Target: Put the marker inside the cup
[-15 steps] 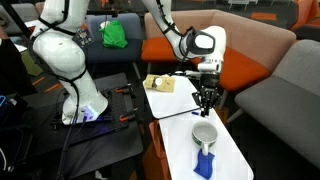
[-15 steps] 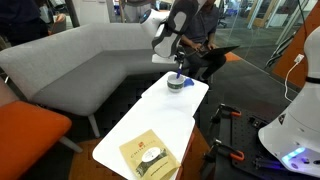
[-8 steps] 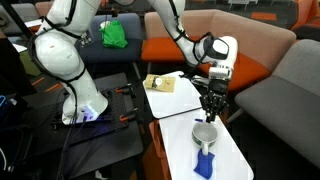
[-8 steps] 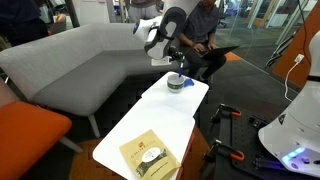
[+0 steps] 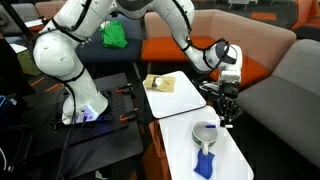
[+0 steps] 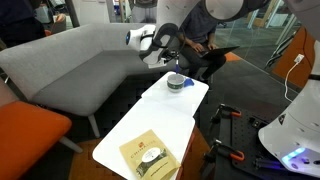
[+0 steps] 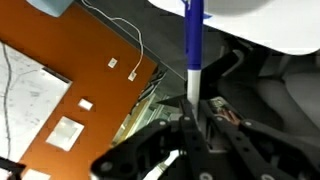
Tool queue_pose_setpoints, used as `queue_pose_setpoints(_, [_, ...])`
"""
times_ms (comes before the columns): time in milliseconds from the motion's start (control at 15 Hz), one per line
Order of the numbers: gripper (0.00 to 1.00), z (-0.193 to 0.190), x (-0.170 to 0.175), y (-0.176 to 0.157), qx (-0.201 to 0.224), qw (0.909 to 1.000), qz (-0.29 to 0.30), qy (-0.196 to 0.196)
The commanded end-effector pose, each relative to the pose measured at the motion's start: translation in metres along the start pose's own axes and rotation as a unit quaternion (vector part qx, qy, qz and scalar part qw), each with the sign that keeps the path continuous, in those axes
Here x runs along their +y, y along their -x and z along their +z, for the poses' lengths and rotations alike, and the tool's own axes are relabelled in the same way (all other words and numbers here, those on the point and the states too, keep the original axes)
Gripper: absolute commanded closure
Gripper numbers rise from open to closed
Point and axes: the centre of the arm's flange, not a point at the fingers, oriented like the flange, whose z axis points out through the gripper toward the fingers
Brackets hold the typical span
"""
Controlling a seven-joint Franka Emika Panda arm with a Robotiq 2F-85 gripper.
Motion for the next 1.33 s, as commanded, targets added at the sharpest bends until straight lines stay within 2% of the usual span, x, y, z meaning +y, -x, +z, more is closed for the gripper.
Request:
queue_pose_setpoints(0, [0.97, -0.002, -0.030, 0.012, 0.019, 0.9995, -0.012, 0.021])
queue_pose_setpoints(533, [0.97, 0.007, -0.060, 0.063, 0.004, 0.9988, -0.038, 0.030])
queue_pose_setpoints(867, [0.97, 0.011, -0.064, 0.073, 0.004, 0.9978, -0.049, 0.043])
queue_pose_setpoints(933, [0.94, 0.011, -0.064, 0.074, 0.000, 0.9971, -0.061, 0.045])
queue_pose_setpoints(1000, [0.62, 0.010, -0.064, 0.074, -0.004, 0.9969, -0.062, 0.048])
queue_pose_setpoints(1133, [0.56, 0.008, -0.066, 0.076, -0.033, 0.9962, -0.072, 0.036])
queue_pose_setpoints(1200, [0.48, 0.006, -0.067, 0.078, -0.051, 0.9957, -0.073, 0.024])
queue_pose_setpoints(1267, [0.41, 0.002, -0.037, 0.073, -0.081, 0.9922, -0.094, 0.000])
